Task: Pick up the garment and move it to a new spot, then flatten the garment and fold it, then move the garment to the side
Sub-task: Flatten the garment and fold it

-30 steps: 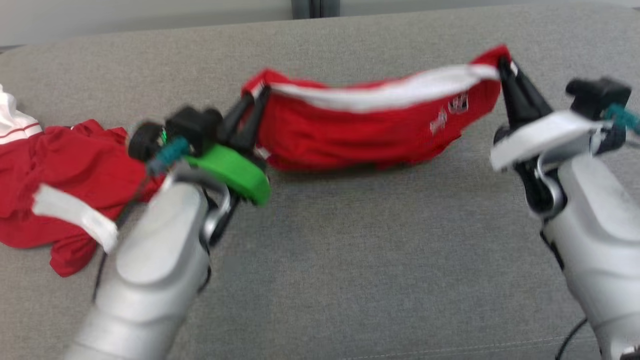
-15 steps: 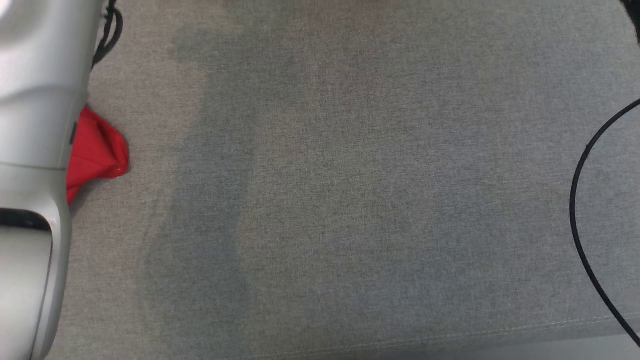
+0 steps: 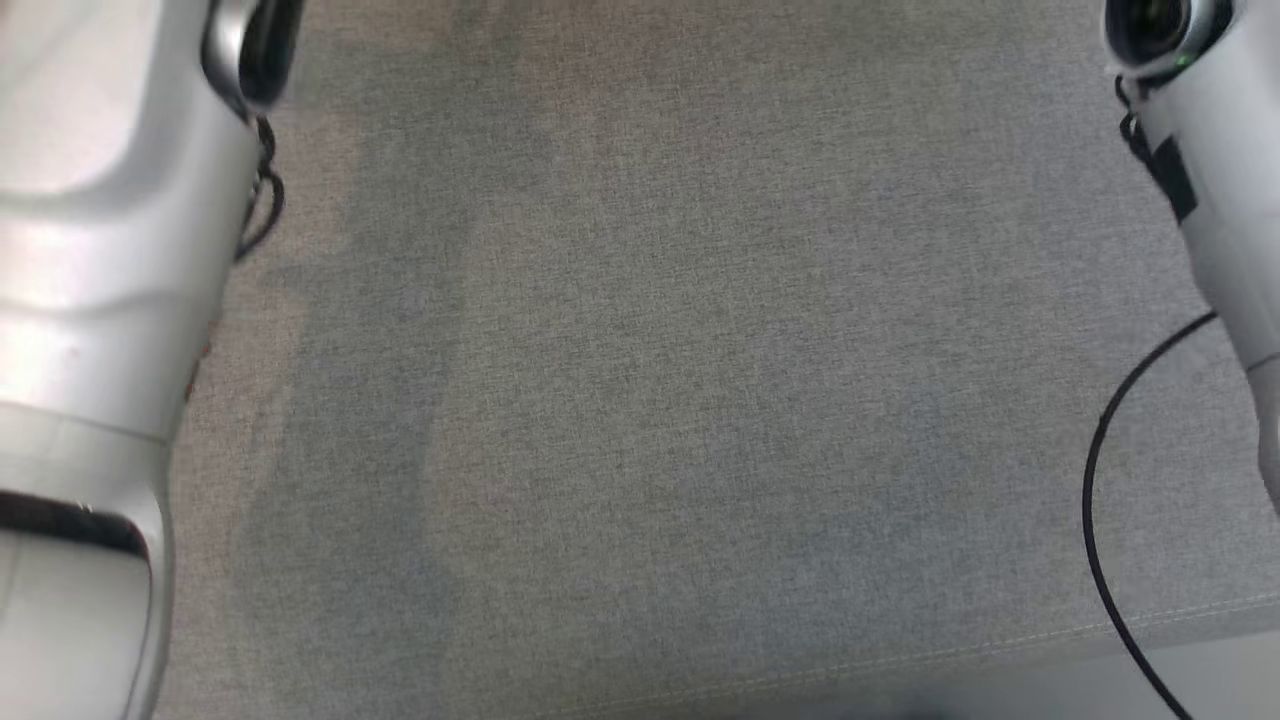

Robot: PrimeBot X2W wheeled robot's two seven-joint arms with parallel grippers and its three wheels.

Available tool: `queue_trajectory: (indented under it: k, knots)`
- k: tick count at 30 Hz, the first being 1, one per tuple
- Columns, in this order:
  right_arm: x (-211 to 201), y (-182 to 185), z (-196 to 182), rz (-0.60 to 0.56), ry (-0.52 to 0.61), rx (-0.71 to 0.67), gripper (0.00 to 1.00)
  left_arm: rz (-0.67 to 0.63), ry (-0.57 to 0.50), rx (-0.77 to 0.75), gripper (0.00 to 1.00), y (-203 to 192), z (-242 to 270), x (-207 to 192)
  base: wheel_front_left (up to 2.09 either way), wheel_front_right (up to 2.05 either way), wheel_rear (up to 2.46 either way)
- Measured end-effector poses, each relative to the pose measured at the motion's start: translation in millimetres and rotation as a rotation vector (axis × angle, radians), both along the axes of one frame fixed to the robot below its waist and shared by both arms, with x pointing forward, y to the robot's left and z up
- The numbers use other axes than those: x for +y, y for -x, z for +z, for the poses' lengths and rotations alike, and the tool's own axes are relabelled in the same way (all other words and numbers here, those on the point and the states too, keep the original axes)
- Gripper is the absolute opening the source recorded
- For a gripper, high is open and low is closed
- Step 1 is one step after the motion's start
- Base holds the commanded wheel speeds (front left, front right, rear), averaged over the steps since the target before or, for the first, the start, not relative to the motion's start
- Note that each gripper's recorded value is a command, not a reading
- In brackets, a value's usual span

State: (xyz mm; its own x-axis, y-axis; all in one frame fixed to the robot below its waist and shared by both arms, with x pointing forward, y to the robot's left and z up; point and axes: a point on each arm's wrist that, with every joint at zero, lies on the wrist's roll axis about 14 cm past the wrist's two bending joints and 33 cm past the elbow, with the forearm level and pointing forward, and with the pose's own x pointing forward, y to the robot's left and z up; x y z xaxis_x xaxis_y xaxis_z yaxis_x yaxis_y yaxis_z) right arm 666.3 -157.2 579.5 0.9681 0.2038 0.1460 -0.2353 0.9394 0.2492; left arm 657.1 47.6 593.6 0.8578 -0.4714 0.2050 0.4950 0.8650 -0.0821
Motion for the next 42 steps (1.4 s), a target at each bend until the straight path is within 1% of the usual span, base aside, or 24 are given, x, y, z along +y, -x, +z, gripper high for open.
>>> queue_trajectory:
  k: [4,6,11,14,18,20,22,24,28,31,34,38,42]
  knots:
    - [-11.8,34.4,-51.1,-0.005,-0.005,0.105,0.0,0.0,0.043,0.077,0.0,35.5,-41.6,1.9,0.0,0.0,0.0]
    - [-14.3,52.4,-69.5,-0.001,-0.014,0.146,0.0,0.003,0.047,0.116,0.0,56.4,-62.4,2.3,0.0,0.0,0.0]
    - [-20.8,98.7,-96.0,0.003,-0.051,0.201,0.0,0.05,0.095,0.194,0.0,109.2,-95.8,10.3,0.0,0.0,0.0]
    - [-26.3,130.9,-112.0,-0.005,-0.073,0.241,0.0,0.06,0.091,0.266,0.0,150.5,-122.5,9.7,0.0,0.0,0.0]
    - [-30.0,166.8,-126.2,-0.016,-0.103,0.278,0.0,0.07,0.114,0.335,0.0,192.0,-140.4,7.9,0.0,0.0,0.0]
    - [-29.4,184.8,-135.3,-0.011,-0.097,0.303,0.0,0.073,0.106,0.353,0.0,208.4,-146.1,8.3,0.0,0.0,0.0]
    - [-26.8,200.7,-142.1,-0.002,-0.089,0.323,0.0,0.083,0.114,0.377,0.0,223.0,-151.0,10.6,0.0,0.0,0.0]
    - [-25.7,214.0,-144.8,-0.005,-0.105,0.333,0.0,0.092,0.128,0.4,0.0,238.2,-155.2,12.4,0.0,0.0,0.0]
    - [-28.0,246.7,-152.4,-0.029,-0.144,0.36,0.0,0.07,0.12,0.453,0.0,275.9,-167.4,9.9,0.0,0.0,0.0]
    - [-27.6,270.7,-159.4,-0.043,-0.176,0.386,0.0,0.067,0.116,0.455,0.0,291.7,-166.3,11.7,0.0,0.0,0.0]
    - [-27.0,286.8,-162.6,-0.057,-0.2,0.398,0.0,0.069,0.13,0.45,0.0,302.9,-162.5,13.7,0.0,0.0,0.0]
    - [-23.0,295.9,-160.6,-0.059,-0.222,0.399,0.0,0.056,0.119,0.452,0.0,314.7,-163.3,13.6,0.0,0.0,0.0]
    - [-19.3,289.0,-147.1,-0.045,-0.214,0.362,0.0,0.063,0.128,0.425,0.0,312.1,-155.1,15.3,0.0,0.0,0.0]
